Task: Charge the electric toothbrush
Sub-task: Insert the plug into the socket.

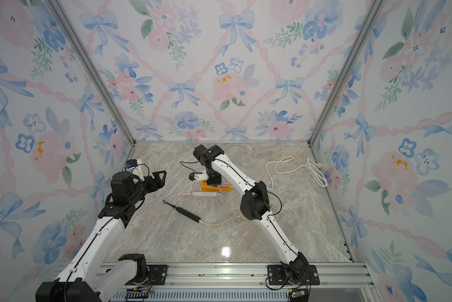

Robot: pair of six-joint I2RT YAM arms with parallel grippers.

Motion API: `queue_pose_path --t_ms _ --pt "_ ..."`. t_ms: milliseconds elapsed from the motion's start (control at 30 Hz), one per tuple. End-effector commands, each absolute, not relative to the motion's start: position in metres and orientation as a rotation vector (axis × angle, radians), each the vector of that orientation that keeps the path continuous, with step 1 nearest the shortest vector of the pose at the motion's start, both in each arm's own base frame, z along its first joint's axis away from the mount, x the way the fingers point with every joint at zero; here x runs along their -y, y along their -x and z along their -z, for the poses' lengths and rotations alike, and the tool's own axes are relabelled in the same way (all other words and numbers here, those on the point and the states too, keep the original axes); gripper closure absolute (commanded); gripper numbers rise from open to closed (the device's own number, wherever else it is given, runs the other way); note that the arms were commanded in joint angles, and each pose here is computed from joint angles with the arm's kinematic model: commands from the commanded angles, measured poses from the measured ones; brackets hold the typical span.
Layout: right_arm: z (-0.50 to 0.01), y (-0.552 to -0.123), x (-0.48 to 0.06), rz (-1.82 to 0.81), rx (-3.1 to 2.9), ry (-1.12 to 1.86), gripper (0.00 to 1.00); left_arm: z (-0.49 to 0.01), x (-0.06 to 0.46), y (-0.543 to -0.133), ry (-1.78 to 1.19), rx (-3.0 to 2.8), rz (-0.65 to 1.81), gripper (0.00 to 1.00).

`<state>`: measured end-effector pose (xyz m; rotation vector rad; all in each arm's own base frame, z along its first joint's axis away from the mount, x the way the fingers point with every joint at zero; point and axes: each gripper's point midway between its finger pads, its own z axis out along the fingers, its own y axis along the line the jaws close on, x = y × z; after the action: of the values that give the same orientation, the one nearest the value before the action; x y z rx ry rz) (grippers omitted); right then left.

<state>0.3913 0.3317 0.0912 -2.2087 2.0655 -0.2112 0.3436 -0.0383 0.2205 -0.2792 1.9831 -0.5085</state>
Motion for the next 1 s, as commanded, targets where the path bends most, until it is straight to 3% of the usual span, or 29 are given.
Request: queue_pose_path --t_ms 0,700,967 --pt "-0.07 -0.371 -0.328 0.116 -2.193 2.232 0.89 -0.218 0.039 -0.344 0.273 -1.985 0.517 0.11" --pt "-0.01 -0.363 -0.343 0.073 -2.238 2.291 0.86 -0.216 0.037 -0.344 0.282 -1.988 0.518 0.11" --pt "0.018 -0.356 -0.325 -0.004 -2.347 2.312 0.87 -0.216 0.037 -0.344 0.28 -1.987 0.517 0.1"
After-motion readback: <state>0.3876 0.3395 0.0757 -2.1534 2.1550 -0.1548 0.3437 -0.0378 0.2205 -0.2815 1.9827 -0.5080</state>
